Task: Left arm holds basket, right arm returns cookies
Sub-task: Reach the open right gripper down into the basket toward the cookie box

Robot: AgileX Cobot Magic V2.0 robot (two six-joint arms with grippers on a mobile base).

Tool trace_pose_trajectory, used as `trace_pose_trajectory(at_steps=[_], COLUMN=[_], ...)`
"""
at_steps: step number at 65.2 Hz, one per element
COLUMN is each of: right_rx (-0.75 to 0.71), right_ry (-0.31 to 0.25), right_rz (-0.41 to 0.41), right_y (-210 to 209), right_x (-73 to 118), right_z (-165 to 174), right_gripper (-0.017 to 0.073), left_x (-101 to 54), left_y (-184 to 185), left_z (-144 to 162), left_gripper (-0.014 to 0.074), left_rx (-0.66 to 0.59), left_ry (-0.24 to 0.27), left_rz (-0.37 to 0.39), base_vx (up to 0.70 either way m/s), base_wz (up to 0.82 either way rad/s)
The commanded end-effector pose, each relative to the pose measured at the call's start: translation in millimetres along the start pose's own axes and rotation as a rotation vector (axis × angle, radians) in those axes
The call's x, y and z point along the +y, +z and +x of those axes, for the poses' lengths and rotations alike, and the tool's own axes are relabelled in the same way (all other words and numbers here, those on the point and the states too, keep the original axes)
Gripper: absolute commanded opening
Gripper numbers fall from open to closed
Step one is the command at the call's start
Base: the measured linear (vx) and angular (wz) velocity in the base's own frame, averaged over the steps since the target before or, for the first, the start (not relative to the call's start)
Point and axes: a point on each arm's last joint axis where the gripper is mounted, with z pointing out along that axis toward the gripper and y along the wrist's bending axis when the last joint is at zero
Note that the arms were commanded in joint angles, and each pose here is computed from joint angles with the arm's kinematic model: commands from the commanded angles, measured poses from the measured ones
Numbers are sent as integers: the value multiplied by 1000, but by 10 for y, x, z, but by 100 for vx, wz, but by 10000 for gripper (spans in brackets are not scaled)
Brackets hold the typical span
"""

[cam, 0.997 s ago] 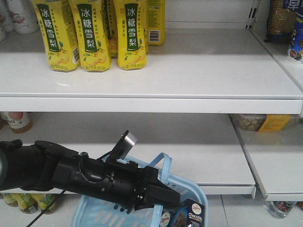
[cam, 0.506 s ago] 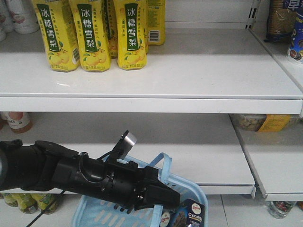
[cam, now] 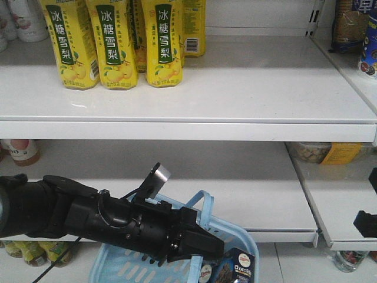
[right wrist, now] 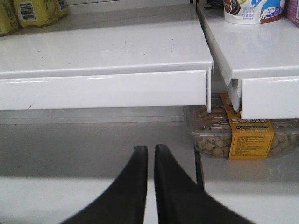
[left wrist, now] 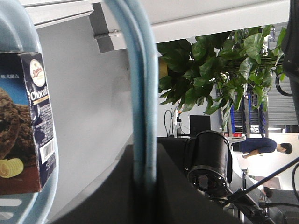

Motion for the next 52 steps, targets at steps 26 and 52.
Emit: trace_pose_trajectory(at_steps=[26,52], right_rx=[-9,334], right_ry=[136,317], right_rz=[-48,-232], right_y=[25,268], right_x=[70,476], right_z=[-100,244], right_gripper=[490,490], left_x=[-255,-255], left_y=[-79,-79], left_z=[-49,-49], left_gripper=[-6,-6], left_rx=[-44,-44], left_ry=[47,47], left_rz=[100,100], base_vx=[0,0], base_wz=[0,0])
